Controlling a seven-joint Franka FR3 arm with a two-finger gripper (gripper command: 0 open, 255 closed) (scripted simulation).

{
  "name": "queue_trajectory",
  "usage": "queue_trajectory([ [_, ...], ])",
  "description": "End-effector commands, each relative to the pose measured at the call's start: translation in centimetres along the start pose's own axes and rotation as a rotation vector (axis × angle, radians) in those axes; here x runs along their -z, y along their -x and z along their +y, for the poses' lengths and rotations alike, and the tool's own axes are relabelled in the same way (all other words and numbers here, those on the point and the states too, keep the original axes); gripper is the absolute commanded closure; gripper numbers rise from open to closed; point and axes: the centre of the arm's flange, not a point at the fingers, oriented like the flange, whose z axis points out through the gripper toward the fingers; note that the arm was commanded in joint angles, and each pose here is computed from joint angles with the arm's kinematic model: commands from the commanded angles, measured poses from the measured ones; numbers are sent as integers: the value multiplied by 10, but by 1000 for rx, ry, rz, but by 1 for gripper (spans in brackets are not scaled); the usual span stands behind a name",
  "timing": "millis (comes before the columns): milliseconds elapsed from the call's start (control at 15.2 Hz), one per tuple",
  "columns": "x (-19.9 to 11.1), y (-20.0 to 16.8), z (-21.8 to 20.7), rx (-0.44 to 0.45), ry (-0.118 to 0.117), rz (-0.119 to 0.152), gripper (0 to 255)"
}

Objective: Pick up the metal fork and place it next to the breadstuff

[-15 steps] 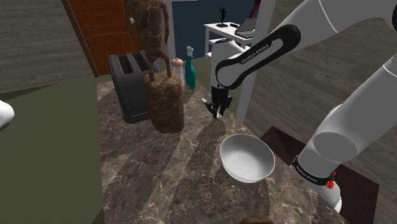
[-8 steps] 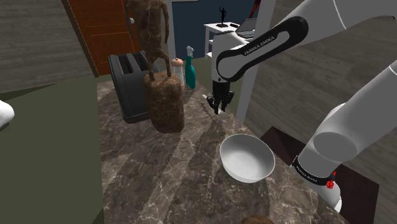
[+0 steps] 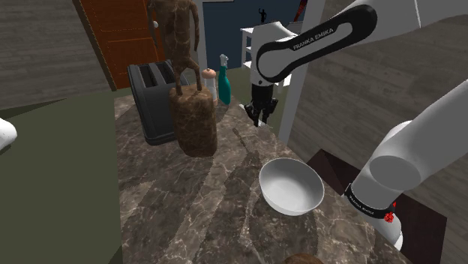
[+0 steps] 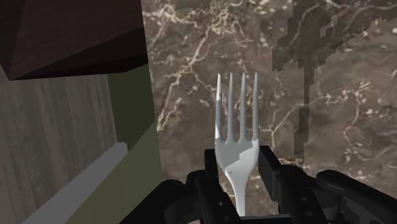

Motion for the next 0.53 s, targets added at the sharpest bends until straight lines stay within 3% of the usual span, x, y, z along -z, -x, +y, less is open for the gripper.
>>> queue_trajectory([
  [0, 11, 1, 0, 0, 0, 0, 255],
  [462, 48, 3, 1, 0, 0, 0, 255],
])
